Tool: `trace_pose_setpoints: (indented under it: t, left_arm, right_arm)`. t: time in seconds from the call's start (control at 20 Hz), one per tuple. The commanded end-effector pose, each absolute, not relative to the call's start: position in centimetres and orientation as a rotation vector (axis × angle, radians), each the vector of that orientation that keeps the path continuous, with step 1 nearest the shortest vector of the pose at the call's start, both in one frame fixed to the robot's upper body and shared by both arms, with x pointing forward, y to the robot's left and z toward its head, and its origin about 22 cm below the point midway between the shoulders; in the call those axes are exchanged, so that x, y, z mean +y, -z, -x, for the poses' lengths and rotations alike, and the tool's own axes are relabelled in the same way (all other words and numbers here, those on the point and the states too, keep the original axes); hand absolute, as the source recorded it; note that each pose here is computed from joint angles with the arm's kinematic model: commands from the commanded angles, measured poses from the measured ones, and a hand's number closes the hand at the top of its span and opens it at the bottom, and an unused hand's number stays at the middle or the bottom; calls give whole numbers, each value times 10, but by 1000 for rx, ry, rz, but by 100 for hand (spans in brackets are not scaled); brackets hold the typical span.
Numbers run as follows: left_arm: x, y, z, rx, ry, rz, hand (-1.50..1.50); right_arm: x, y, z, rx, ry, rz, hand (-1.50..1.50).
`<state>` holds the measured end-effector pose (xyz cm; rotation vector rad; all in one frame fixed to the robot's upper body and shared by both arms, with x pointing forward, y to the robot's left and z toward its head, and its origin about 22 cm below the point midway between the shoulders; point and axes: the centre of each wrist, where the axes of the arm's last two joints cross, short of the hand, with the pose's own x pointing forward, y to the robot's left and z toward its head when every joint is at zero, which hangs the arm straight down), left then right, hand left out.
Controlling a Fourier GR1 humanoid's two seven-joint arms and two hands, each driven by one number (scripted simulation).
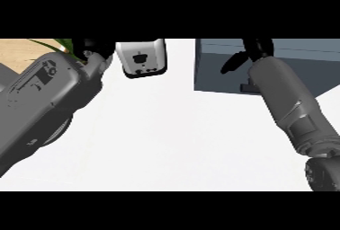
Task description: Pick up the can, place it into the drawer and close the drawer
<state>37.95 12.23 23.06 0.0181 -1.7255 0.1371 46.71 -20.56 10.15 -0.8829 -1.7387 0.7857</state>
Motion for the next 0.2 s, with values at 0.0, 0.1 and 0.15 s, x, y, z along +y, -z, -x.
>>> trace_pose_setpoints:
  t: [0.0,0.1,0.15]
  left_arm:
    - [122,-233,-377,-1721,-136,-13,-150]
    - [123,-232,-374,-1719,-132,-2,-150]
    - [136,-223,-376,-1729,-122,-37,-150]
  right_arm:
    - [-183,-125,-474,-1837,-526,726,-150]
    - [-197,-140,-478,-1859,-525,680,-150]
    - [-201,-123,-474,-1855,-522,694,-150]
